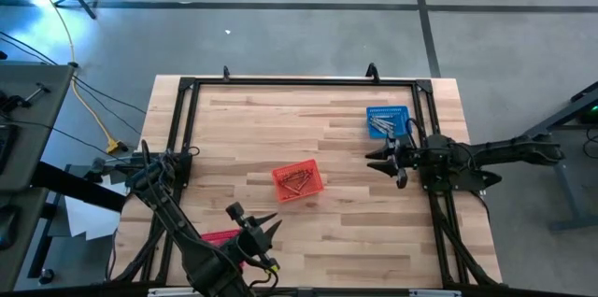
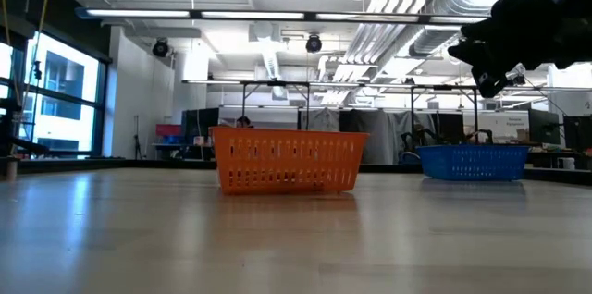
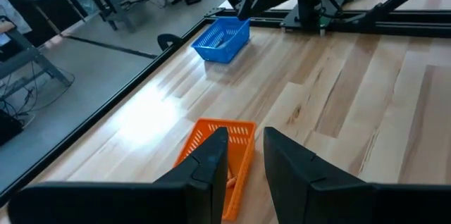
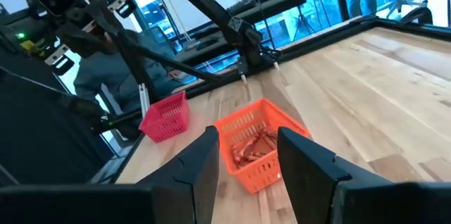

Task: Sort crayons
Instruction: Return to Home Position

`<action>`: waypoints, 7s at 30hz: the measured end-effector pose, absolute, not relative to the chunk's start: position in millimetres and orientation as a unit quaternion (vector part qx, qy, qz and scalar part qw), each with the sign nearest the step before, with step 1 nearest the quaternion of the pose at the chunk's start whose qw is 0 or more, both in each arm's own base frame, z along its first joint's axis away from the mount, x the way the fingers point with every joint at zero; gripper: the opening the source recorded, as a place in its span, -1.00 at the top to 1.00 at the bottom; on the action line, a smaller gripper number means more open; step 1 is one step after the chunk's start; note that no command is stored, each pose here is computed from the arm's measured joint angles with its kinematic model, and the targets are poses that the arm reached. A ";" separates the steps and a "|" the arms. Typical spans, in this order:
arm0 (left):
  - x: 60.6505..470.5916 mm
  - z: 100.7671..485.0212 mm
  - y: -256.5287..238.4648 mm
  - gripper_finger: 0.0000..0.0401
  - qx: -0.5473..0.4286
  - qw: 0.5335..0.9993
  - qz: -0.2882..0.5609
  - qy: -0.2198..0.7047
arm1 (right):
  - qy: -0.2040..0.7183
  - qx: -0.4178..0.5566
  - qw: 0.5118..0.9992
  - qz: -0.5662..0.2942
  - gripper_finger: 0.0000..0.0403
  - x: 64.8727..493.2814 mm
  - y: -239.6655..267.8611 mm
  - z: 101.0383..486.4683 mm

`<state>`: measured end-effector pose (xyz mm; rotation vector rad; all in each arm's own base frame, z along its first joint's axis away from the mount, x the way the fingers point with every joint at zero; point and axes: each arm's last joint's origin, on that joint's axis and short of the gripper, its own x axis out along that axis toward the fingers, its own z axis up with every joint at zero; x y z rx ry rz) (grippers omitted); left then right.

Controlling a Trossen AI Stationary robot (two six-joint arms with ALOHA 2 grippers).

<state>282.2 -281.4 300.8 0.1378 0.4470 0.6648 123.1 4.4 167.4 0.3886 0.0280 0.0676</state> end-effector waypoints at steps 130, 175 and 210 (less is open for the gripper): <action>88.9 174.8 -36.0 0.62 -0.022 0.991 -0.129 -0.022 | 0.064 0.176 0.982 -0.006 0.31 122.6 2.7 156.6; 89.1 170.9 -37.9 0.62 -0.084 0.986 -0.141 -0.011 | 0.065 0.176 0.982 -0.005 0.31 122.6 2.7 156.6; 89.1 170.9 -37.8 0.62 -0.083 0.987 -0.140 -0.011 | 0.065 0.176 0.982 -0.004 0.31 122.6 2.7 156.6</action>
